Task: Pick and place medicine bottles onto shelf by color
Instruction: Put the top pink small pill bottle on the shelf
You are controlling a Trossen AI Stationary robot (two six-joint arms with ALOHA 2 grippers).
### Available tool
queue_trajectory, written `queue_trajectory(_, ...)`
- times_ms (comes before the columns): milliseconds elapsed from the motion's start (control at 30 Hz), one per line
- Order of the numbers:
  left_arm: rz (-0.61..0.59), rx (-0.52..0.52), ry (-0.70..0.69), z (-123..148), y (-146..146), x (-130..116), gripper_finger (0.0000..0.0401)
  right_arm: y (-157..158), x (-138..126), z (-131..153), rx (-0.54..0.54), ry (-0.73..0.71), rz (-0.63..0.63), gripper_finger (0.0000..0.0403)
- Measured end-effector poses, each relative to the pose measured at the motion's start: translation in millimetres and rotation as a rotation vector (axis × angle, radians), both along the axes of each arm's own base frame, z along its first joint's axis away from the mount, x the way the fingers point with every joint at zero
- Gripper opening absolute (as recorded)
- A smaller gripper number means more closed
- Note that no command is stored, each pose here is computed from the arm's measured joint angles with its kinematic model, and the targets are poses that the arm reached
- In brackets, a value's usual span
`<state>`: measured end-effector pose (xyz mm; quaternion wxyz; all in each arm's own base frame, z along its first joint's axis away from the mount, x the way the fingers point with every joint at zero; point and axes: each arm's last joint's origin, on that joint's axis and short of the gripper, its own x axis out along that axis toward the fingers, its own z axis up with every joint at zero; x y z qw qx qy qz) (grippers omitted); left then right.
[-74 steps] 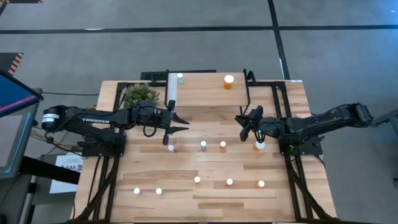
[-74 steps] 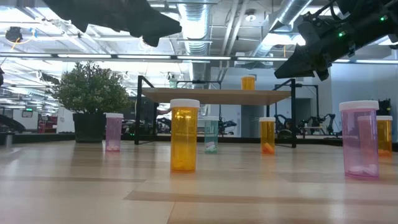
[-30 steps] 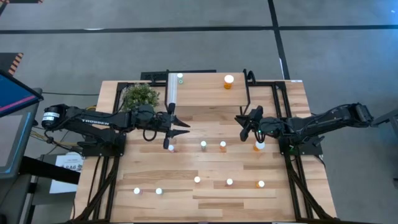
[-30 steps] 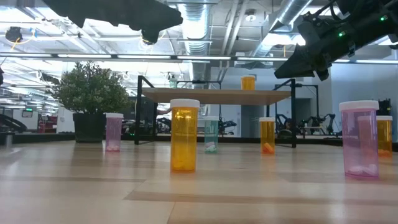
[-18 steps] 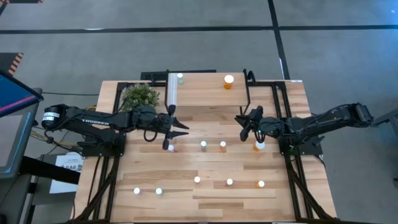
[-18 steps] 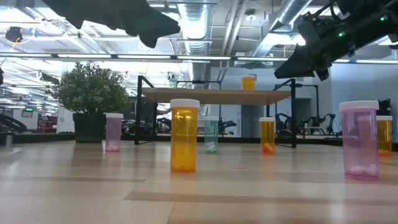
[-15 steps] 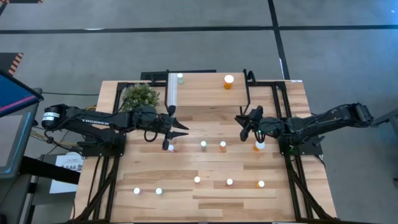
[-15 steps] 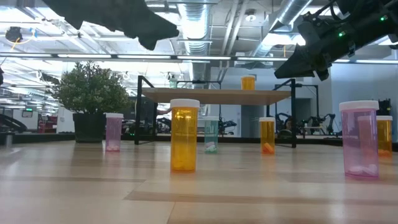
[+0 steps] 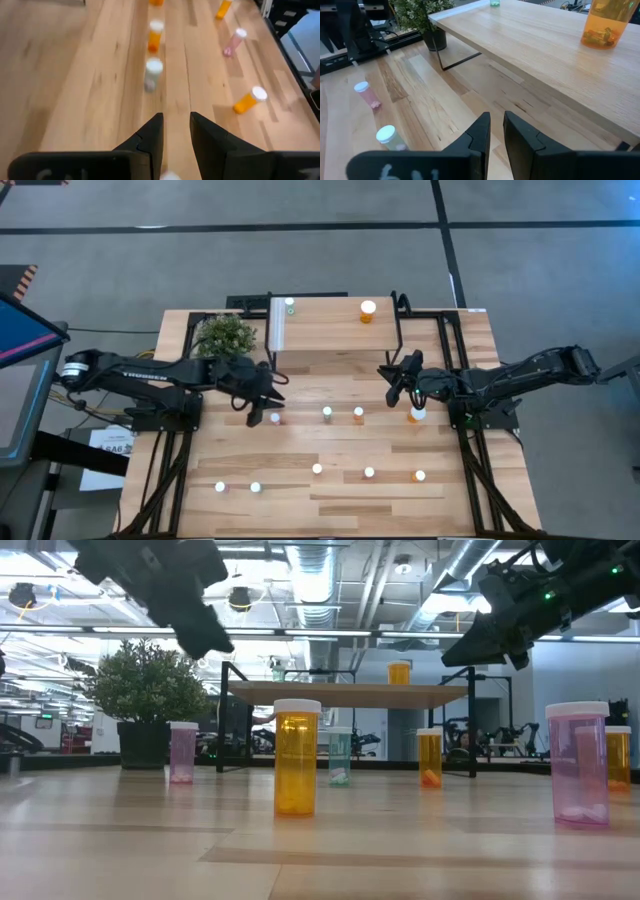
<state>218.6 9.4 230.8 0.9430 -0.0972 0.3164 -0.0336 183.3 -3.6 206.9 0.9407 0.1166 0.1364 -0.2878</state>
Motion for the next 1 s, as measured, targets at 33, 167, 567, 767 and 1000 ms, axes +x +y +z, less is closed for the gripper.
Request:
queue_trajectory(33, 0.007, -0.01, 0.013, -0.4, -0.1, -1.3, 0.0083, 0.1, 0.0, 0.0, 0.0, 0.0, 0.0, 0.0076)
queue_trajectory(167, 0.037, -0.054, 0.064, -3.4, -0.4, -4.6, 0.0083, 0.0, 0.0, 0.0, 0.0, 0.0, 0.0, 0.0076)
queue_trajectory(567, 0.079, -0.105, 0.1, -5.3, -0.5, -6.5, 0.0128, 0.1, 0.0, 0.0, 0.0, 0.0, 0.0, 0.0076)
queue_trajectory(767, 0.065, -0.126, 0.102, -5.3, -1.2, -6.5, 0.0161, 0.0, 0.0, 0.0, 0.0, 0.0, 0.0, 0.0076)
queue_trajectory(1000, 0.038, -0.131, 0.084, -3.5, -5.2, -4.9, 0.0167, 0.0, 0.0, 0.0, 0.0, 0.0, 0.0, 0.0076)
